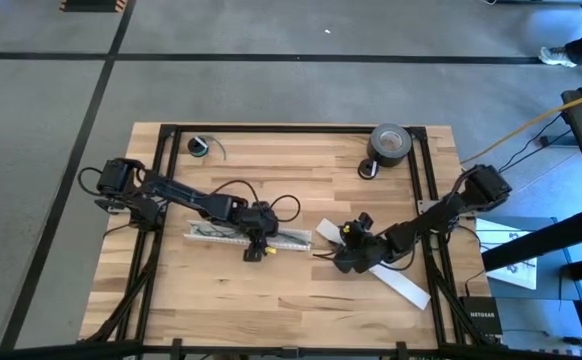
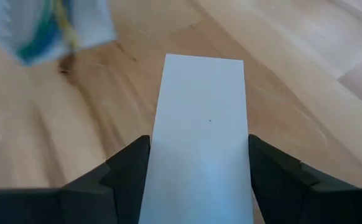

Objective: Ziptie cables
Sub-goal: Close the white cable duct

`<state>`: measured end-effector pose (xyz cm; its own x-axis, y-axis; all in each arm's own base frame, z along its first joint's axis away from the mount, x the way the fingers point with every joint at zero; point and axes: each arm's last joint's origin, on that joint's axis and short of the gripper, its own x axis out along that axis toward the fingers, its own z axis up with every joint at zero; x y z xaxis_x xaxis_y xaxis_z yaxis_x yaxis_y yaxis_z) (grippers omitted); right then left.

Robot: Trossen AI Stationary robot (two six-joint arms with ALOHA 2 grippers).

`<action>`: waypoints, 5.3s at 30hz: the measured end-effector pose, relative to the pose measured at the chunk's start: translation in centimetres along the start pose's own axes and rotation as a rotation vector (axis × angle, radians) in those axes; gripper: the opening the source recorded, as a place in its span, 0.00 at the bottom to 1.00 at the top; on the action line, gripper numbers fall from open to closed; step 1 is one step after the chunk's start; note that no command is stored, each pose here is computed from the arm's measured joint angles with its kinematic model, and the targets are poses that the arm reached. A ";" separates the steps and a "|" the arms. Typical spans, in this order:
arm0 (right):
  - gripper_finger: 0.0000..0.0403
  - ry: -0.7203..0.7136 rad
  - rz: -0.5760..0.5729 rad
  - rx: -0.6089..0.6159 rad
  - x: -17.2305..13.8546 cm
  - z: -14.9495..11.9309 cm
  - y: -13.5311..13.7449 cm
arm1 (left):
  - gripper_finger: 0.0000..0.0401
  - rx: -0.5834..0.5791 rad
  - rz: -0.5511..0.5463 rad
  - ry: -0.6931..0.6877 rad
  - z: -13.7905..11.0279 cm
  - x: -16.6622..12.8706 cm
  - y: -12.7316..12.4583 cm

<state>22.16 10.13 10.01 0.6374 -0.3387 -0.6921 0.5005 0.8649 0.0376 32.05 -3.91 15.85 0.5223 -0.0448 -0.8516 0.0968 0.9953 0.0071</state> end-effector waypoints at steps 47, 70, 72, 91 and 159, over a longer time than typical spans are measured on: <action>0.54 -0.074 0.212 -0.091 -3.1 3.3 0.8 | 0.73 0.077 -0.044 -0.332 4.0 5.5 -0.4; 0.54 -0.042 0.363 -0.210 -1.0 3.2 1.8 | 0.56 0.081 -0.047 -0.344 3.9 6.1 -0.4; 0.54 -0.048 0.367 -0.225 -0.7 3.2 1.8 | 0.56 0.081 -0.049 -0.344 3.9 6.1 -0.4; 0.54 0.115 0.353 -0.386 1.1 5.9 1.5 | 0.56 0.081 -0.044 -0.330 3.7 6.1 -0.4; 0.42 0.366 0.260 -0.277 0.4 11.5 2.8 | 0.56 0.021 -0.044 -0.334 3.8 6.2 0.2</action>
<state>30.59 8.14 18.14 0.4494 0.0090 -0.8933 0.1479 0.9854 0.0843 38.53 -4.30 12.60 0.7656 -0.1172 -0.6326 0.1413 0.9899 -0.0124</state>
